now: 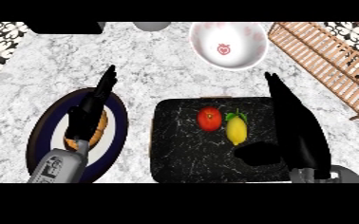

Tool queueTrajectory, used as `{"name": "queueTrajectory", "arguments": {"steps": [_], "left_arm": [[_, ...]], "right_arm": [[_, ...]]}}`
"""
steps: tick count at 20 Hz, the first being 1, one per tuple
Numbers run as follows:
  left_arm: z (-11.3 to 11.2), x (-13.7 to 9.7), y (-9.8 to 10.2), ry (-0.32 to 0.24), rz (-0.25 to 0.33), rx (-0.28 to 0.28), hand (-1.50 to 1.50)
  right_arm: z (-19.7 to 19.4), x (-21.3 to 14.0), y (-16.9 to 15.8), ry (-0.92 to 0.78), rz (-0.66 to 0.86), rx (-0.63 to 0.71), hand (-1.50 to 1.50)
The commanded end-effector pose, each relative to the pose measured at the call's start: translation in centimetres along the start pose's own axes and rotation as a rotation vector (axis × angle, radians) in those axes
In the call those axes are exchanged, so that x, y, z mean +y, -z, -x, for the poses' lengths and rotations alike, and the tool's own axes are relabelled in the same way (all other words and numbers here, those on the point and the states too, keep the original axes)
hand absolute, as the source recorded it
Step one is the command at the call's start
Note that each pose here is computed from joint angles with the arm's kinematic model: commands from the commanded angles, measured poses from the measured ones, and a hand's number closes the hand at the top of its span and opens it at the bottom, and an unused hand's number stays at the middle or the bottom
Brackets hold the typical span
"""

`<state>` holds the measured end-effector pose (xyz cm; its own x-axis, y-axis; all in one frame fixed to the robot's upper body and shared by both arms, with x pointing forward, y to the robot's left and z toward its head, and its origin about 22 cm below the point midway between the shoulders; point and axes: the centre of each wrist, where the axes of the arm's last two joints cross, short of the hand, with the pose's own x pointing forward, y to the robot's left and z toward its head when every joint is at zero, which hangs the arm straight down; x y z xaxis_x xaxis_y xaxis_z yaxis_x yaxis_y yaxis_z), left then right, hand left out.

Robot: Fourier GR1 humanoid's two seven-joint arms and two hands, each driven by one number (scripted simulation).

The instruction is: Pick the lemon from the tray and place it in the tiered shelf

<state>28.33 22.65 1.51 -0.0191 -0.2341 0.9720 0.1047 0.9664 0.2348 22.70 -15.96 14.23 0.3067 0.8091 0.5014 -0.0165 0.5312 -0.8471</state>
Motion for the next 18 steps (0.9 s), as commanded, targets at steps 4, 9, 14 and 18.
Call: {"name": "queueTrajectory", "arguments": {"steps": [4, 9, 14, 18], "left_arm": [[0.5, -0.3, 0.1, -0.008, -0.014, 0.014, 0.00], [0.5, -0.6, 0.0, -0.015, -0.019, 0.000, 0.00], [0.9, -1.0, 0.3, 0.006, -0.025, 0.012, 0.00], [0.5, -1.4, 0.1, -0.010, -0.011, -0.006, 0.00]], "right_arm": [[-1.6, 1.9, 0.3, -0.046, 0.040, 0.198, -1.50], [-3.8, 2.5, 0.2, -0.057, 0.007, 0.209, -1.50], [-3.4, 3.8, -0.1, -0.049, 0.008, 0.219, -1.50], [-3.5, 4.2, 2.0, -0.054, -0.003, 0.249, -1.50]]}}
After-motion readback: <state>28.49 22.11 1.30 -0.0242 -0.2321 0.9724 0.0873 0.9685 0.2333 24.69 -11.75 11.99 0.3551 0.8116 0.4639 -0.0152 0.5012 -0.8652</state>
